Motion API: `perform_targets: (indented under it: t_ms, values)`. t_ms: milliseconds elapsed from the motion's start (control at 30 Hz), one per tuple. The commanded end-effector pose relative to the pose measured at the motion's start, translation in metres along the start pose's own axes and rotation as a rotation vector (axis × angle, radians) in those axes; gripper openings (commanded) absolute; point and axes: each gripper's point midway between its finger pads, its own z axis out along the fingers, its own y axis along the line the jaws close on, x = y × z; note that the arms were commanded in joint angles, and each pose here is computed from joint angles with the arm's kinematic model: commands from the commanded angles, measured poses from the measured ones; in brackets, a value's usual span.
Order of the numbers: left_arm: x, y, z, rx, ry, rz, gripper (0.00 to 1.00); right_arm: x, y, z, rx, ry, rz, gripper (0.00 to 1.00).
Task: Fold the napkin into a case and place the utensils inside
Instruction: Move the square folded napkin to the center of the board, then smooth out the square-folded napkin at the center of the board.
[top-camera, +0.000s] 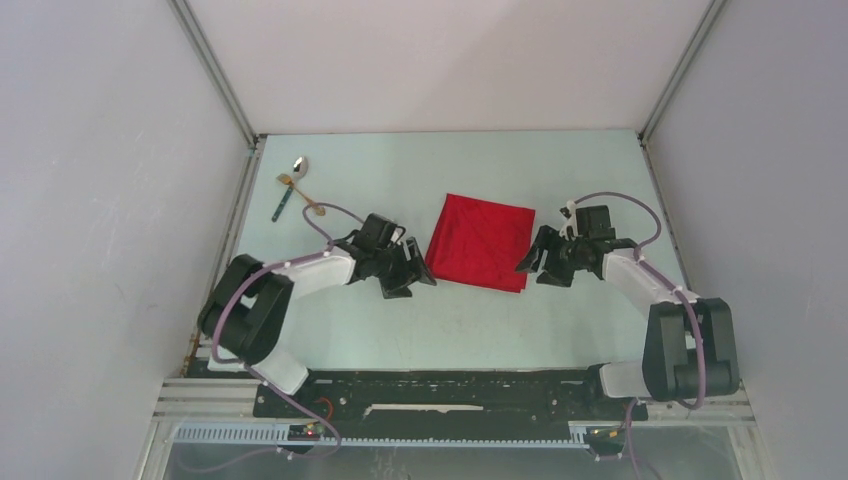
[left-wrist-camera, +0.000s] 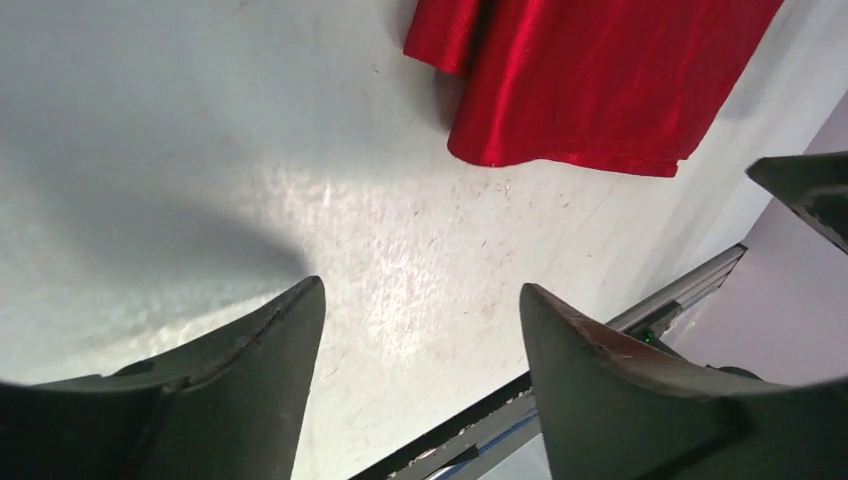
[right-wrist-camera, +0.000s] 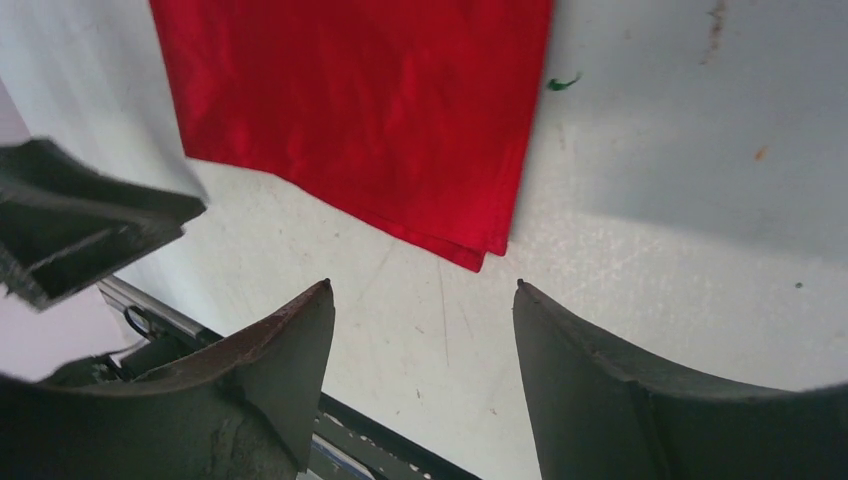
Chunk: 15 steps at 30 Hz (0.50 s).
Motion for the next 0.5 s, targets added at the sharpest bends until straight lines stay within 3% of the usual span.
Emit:
perform_targets:
  t_ms: [0, 100, 267, 467]
  values:
    - [-0.019, -0.009, -0.023, 0.03, -0.143, -0.006, 0.8, -0.006, -0.008, 0.01, 0.001, 0.004, 0.113, 0.75]
    - [-0.028, -0.021, -0.019, 0.05, -0.131, 0.033, 0.82, -0.004, -0.01, 0.021, -0.007, 0.037, 0.194, 0.75]
    - [-0.031, -0.038, 0.001, 0.081, -0.066, 0.058, 0.62, 0.002, -0.016, 0.035, 0.005, 0.088, 0.324, 0.73]
    - [-0.037, -0.033, 0.013, 0.046, -0.077, 0.054, 0.56, 0.002, -0.023, 0.038, 0.041, 0.081, 0.341, 0.73]
